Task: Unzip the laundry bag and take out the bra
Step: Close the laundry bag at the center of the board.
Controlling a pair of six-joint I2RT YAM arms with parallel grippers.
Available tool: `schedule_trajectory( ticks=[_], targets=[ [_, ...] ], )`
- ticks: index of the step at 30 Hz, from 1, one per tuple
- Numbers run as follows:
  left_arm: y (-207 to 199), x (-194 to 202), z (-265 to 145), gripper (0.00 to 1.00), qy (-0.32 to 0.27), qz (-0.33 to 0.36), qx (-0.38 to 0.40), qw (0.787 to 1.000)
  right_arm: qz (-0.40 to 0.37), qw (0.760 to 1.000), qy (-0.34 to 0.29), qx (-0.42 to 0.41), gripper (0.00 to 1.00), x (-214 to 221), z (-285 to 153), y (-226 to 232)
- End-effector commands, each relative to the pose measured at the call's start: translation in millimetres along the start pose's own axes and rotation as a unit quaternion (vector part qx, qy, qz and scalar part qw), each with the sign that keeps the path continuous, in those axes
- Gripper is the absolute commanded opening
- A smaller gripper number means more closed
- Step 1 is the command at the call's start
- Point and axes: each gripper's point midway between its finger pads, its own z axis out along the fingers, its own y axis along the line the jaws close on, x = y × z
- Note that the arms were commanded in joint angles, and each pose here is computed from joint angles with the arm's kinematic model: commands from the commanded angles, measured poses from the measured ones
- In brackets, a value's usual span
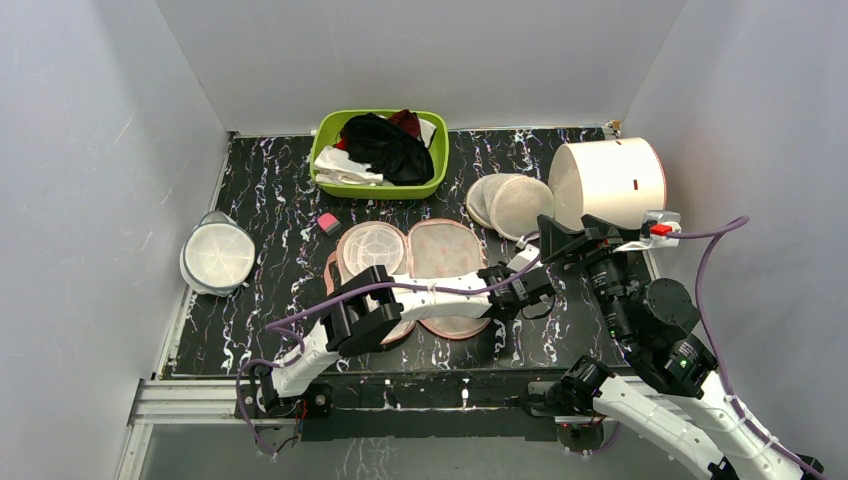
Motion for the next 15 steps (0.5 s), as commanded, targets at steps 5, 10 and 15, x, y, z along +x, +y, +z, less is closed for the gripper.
schedule_trajectory(
  ticks=[5,10,15],
  targets=[
    [10,20,4,0.47,0.02,-0.037,-0.016,0.999,0.011,1.0,-0.018,-0.007,0.98,-14,1,5],
    [12,24,5,0.35,0.018,-0.048,-0.002,0.999,0.015,1.0,-0.019,-0.006,0.98,-15,-1,3],
    [14,26,9,0.13,0.025,-0.05,-0.001,0.998,0.017,1.0,-0.018,-0.009,0.98,-15,-2,4]
  ],
)
